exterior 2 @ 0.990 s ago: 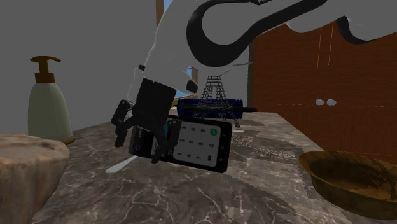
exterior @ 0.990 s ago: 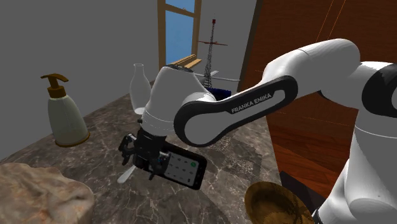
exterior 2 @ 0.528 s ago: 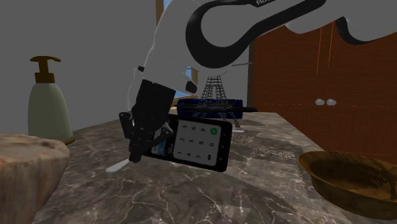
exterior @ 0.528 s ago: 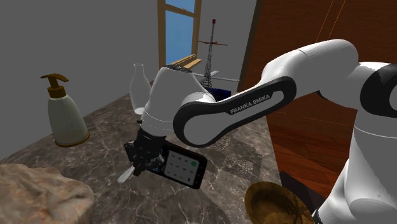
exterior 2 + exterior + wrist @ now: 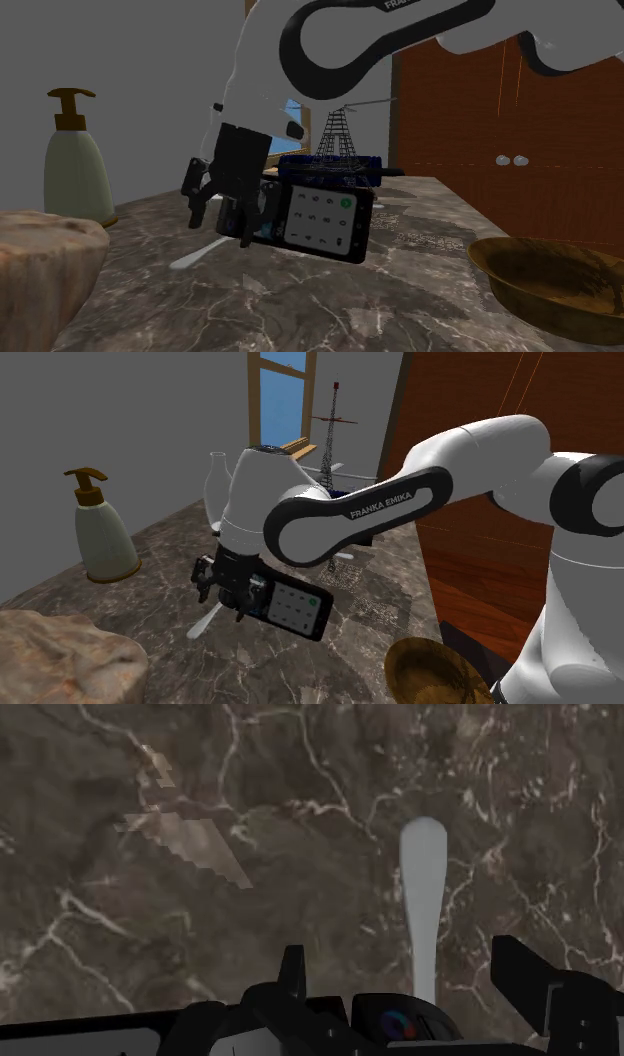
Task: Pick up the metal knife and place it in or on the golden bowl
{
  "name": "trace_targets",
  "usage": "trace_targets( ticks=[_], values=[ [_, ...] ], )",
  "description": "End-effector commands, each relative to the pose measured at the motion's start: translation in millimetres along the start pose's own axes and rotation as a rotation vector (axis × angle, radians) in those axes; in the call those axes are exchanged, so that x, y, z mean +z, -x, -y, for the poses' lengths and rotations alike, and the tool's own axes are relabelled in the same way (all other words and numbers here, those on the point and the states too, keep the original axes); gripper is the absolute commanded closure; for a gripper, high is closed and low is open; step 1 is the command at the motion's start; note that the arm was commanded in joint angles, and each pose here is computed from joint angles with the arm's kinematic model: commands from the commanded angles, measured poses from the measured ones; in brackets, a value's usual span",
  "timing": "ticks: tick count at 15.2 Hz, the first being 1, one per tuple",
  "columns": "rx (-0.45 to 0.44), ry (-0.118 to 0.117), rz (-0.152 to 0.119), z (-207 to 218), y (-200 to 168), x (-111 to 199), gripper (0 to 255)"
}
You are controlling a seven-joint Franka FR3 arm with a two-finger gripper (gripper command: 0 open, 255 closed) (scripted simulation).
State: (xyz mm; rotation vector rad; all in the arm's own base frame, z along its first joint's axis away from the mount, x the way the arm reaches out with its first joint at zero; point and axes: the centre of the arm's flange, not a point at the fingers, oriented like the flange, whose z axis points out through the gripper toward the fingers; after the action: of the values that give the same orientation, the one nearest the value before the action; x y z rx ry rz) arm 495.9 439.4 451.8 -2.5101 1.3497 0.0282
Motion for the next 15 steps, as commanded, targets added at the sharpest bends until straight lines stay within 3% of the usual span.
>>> trace_targets(
  ticks=[1,7,15],
  values=[
    [0.016,0.055,-0.037,14.0,-20.4,-6.4,0],
    [0.060,0.210,-0.147,58.6,-77.9,-23.6,0],
    [0.060,0.210,-0.147,50.1,-83.5,15.0,0]
  ],
)
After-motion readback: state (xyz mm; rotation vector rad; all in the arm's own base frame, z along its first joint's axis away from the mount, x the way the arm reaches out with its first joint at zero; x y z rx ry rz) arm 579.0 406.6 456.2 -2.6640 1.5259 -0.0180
